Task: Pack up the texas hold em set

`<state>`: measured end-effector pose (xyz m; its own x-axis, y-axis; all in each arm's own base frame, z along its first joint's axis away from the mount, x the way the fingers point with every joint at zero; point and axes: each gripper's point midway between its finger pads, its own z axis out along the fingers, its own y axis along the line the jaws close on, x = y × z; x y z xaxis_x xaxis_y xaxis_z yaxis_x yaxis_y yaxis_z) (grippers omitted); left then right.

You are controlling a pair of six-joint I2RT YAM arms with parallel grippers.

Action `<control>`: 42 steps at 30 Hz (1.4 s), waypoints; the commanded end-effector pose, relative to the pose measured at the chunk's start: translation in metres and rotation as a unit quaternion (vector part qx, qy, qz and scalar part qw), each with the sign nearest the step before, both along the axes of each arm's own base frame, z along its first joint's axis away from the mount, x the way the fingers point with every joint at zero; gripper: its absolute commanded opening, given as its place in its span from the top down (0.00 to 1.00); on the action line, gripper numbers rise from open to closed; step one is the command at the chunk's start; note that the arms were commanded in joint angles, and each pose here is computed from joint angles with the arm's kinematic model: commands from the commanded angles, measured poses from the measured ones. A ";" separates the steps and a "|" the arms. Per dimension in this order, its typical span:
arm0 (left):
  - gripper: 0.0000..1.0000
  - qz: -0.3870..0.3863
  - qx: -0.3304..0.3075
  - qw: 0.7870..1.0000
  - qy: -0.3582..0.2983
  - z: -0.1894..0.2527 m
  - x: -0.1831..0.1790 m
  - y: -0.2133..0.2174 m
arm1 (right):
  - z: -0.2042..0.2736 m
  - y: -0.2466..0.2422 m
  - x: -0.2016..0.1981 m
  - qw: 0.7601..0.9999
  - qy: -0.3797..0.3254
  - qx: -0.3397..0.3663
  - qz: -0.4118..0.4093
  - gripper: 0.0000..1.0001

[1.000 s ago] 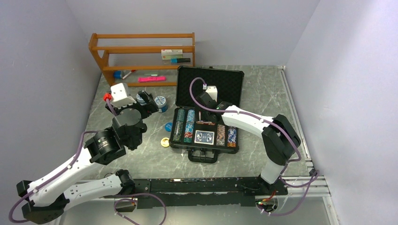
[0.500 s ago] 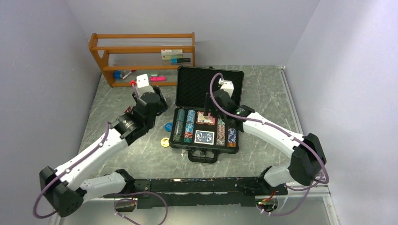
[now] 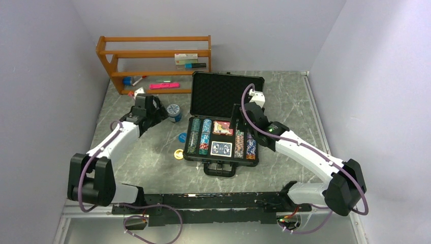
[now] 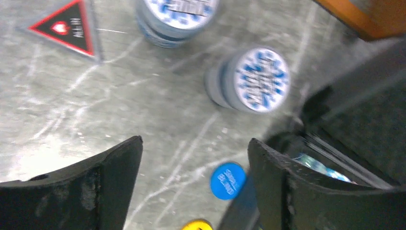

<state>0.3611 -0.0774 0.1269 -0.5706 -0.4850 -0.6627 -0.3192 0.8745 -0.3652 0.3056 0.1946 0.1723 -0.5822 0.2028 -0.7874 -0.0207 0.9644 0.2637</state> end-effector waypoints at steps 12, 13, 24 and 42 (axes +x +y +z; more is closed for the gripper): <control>0.11 0.193 0.036 0.978 0.065 -0.057 0.030 0.100 | 0.007 0.017 0.003 0.997 -0.014 0.067 0.037 0.23; 0.12 0.198 0.040 0.977 0.063 -0.059 0.031 0.104 | 0.005 0.018 0.003 0.997 -0.012 0.067 0.042 0.23; 0.12 0.133 0.099 0.984 0.065 -0.067 0.053 0.131 | -0.009 0.029 0.005 0.995 0.000 0.074 0.068 0.23; 0.05 0.076 0.174 0.971 0.143 -0.101 0.058 0.144 | -0.025 0.034 0.001 0.994 0.035 0.074 0.077 0.25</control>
<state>0.4124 0.0677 0.0331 -0.6627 -0.3801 -0.6452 -0.5295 0.8471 0.0448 0.3029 0.2246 0.1388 -0.6793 0.1878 -0.7094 -0.1374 0.9170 0.3744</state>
